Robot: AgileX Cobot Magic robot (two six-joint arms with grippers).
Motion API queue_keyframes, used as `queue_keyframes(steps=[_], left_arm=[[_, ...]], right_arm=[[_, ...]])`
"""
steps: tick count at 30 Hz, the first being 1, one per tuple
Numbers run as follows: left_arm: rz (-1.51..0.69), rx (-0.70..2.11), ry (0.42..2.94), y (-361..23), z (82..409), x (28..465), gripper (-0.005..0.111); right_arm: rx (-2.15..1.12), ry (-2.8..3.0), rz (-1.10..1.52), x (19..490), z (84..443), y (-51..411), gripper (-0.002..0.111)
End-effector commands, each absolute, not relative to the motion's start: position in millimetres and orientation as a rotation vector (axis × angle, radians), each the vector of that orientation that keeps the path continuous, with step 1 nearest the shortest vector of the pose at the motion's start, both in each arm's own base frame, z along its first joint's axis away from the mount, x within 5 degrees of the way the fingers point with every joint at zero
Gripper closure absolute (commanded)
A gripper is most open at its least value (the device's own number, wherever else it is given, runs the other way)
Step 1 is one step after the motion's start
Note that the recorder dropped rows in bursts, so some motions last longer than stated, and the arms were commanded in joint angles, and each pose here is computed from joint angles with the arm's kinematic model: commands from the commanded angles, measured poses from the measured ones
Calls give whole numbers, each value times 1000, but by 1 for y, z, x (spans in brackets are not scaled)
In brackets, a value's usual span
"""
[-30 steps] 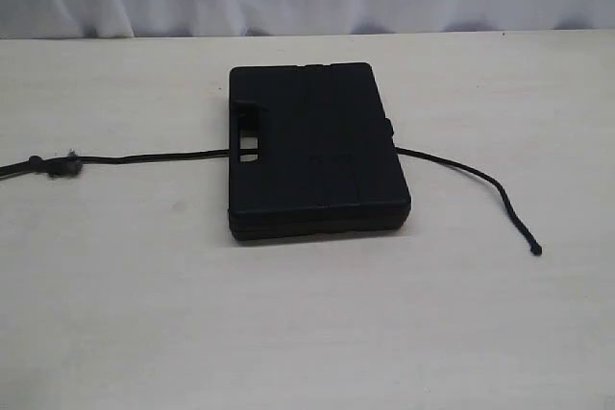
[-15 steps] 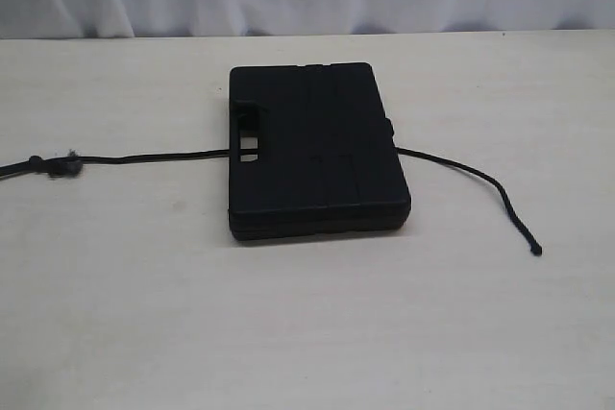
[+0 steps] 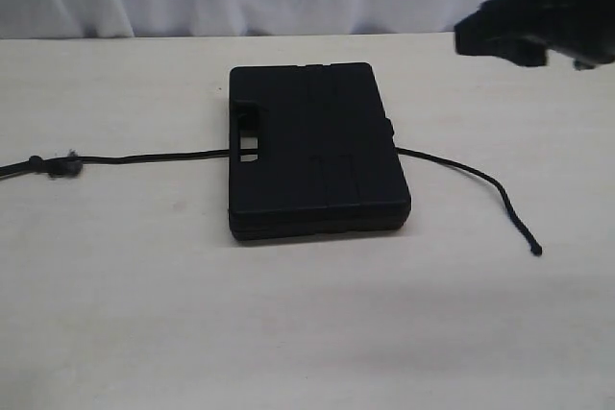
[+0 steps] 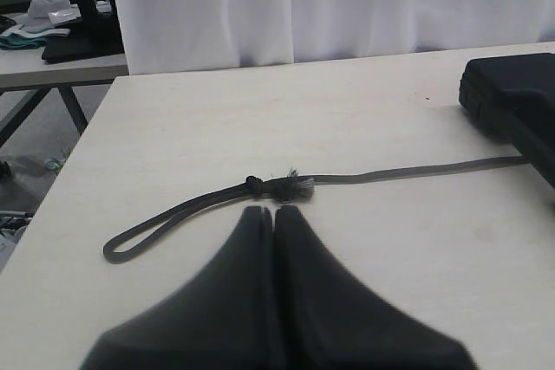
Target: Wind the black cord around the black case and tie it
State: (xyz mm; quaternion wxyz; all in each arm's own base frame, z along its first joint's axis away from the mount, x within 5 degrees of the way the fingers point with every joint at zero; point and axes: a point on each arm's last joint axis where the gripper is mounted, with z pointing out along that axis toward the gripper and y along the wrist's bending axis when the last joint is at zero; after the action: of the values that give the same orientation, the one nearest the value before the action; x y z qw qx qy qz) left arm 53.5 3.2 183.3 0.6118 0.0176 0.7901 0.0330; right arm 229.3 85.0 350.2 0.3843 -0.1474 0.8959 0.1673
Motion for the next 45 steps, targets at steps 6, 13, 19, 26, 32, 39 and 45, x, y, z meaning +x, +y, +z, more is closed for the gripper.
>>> queue_keyframes(steps=[6,13,19,26,32,39,45], left_arm=[[75,34,1813,3,183,54,107],[75,34,1813,3,183,54,107],[75,34,1813,3,183,54,107],[75,34,1813,3,183,54,107],[75,34,1813,3,183,54,107],[75,34,1813,3,183,54,107],[75,34,1813,3,183,54,107]], right_arm=[[-427,2478,255,307,295,181,60],[-540,2509,318,341,234,283,60],[-437,2525,320,370,203,310,60],[-429,2530,262,390,163,323,60],[-400,2531,189,395,150,320,60],[-414,2502,222,398,138,324,60],[-423,2525,209,398,121,325,60]])
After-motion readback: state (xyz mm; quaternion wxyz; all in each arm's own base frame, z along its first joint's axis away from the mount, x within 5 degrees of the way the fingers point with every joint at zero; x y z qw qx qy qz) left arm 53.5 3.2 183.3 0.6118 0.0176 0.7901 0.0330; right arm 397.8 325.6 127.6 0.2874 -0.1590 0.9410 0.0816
